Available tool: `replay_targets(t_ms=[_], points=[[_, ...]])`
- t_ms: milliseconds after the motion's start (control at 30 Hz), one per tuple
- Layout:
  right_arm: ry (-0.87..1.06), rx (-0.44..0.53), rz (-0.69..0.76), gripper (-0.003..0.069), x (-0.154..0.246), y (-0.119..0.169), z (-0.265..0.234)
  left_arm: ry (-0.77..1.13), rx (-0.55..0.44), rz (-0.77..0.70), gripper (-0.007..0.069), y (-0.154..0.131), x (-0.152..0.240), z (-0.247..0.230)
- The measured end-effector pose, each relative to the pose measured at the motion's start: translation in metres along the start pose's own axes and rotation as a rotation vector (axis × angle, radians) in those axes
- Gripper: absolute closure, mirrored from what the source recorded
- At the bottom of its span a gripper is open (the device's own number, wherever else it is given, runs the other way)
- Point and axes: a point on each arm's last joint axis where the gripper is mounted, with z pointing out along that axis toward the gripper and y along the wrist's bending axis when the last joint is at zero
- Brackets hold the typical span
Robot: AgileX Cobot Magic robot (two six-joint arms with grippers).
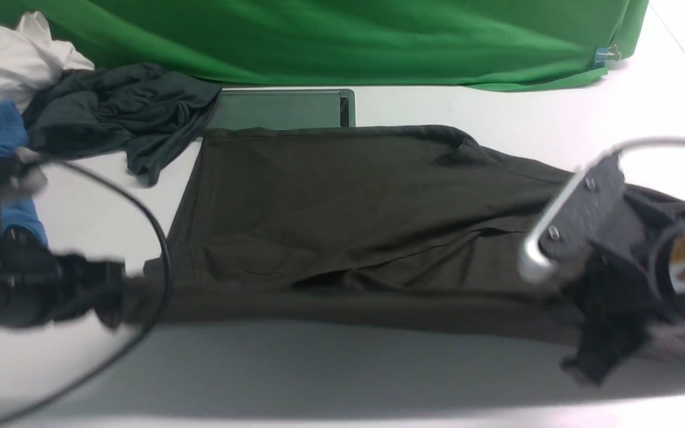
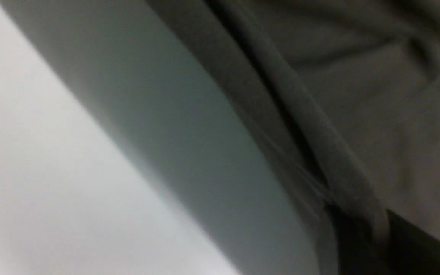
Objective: Fold a long-sleeved shirt on a white desktop.
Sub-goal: 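Fold the black garment in half by bringing its near edge over to the far edge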
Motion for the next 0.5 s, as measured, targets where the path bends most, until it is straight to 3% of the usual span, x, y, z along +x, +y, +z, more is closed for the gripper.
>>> replay_targets(t_ms=[100, 367, 500], points=[[-0.001, 0.02, 0.003, 0.0604, -0.014, -0.01, 0.004, -0.033, -0.003, 0.008, 0.058, -0.001, -0.018, 0.001], [-0.019, 0.107, 0.013, 0.0605, -0.061, -0.069, 0.021, -0.05, 0.015, 0.02, 0.058, -0.002, -0.082, 0.024], [-0.037, 0.15, -0.025, 0.0605, -0.086, -0.1, 0.038, -0.057, 0.036, 0.016, 0.058, 0.001, -0.125, 0.055]])
